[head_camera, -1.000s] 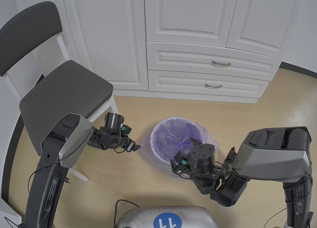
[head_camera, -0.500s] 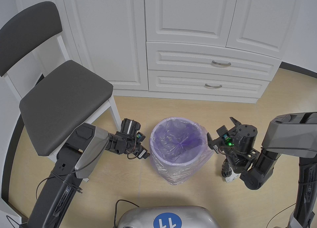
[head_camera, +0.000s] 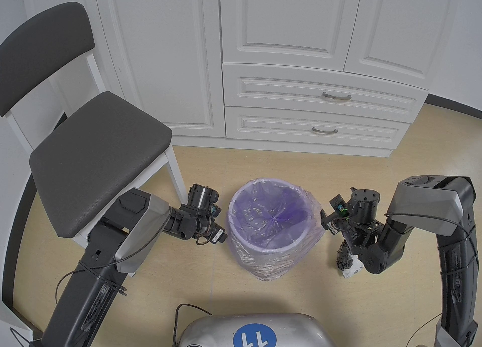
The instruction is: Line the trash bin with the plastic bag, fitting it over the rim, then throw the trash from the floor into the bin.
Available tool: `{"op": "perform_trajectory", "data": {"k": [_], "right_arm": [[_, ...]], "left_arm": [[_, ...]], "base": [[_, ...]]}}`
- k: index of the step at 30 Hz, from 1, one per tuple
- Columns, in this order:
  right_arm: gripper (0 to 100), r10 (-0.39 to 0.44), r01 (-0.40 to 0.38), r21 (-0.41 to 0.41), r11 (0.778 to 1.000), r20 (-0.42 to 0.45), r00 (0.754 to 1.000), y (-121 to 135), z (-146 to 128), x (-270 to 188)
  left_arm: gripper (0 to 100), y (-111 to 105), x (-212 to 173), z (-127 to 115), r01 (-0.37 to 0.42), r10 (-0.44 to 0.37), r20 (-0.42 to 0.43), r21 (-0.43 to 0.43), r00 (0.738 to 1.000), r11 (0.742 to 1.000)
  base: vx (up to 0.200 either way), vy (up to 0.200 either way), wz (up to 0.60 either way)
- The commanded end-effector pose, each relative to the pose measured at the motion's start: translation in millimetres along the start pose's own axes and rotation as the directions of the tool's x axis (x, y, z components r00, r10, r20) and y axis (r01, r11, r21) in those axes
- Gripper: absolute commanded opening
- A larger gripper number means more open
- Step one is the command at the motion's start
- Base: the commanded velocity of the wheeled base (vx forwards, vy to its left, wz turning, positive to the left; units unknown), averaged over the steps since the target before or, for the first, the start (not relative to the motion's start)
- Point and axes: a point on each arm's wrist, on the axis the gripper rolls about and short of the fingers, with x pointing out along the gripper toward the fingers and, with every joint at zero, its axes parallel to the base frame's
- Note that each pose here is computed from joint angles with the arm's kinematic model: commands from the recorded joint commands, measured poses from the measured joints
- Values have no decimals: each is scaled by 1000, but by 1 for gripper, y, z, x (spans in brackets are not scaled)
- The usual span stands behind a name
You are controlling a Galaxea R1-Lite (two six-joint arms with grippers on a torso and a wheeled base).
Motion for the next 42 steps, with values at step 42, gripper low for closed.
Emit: {"op": "perform_trajectory", "data": {"k": [42], "right_arm": [[100,441,-399,190,897,-307,843,51,-67,163]], "left_arm": [[100,-17,-138,-54,-117,132,206,-79,970,990]], "base": [[0,0,0]]}}
